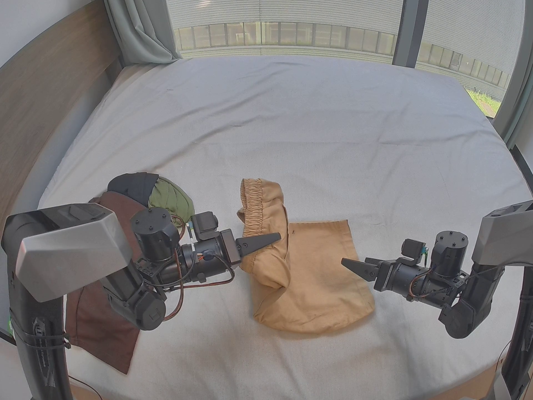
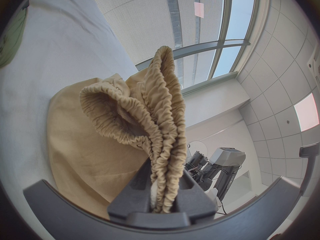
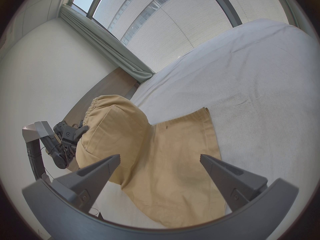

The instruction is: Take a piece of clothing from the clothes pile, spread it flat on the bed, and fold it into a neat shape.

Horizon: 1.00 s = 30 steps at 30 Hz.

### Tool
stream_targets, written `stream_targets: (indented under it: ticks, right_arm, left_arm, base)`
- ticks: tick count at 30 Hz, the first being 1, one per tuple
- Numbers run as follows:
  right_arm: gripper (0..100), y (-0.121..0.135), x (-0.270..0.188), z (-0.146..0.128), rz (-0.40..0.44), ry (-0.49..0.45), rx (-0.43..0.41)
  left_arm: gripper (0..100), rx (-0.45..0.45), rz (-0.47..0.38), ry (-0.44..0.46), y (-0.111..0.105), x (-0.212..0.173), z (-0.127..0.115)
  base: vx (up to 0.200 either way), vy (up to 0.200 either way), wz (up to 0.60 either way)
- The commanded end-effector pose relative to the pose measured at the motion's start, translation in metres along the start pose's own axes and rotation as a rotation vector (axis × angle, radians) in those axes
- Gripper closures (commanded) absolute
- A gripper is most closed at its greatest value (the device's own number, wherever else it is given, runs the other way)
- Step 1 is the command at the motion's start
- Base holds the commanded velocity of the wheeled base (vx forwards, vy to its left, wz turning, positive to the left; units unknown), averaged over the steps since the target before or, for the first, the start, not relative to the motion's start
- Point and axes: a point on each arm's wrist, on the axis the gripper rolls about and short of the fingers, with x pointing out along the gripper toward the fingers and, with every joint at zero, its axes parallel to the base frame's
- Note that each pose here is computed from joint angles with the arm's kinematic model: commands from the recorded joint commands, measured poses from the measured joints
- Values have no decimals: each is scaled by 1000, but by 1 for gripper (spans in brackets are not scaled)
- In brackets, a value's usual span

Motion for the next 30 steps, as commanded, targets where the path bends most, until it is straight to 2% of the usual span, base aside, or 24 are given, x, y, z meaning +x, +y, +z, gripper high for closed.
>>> stream_targets:
  ticks: [1,15,30]
  right_arm:
    - [0,0,2,4,4,-16,-4]
    - [0,2,2,12,15,-48,-6]
    - [0,2,3,16,17,-62,-11]
  left_arm:
    - [100,-16,3,24,10,10,-10]
    - [100,-34,12,47,35,39,-34]
    - [100,-61,22,39,49,66,-58]
  base:
    - [0,0,0]
    - [0,0,0]
    - [0,0,0]
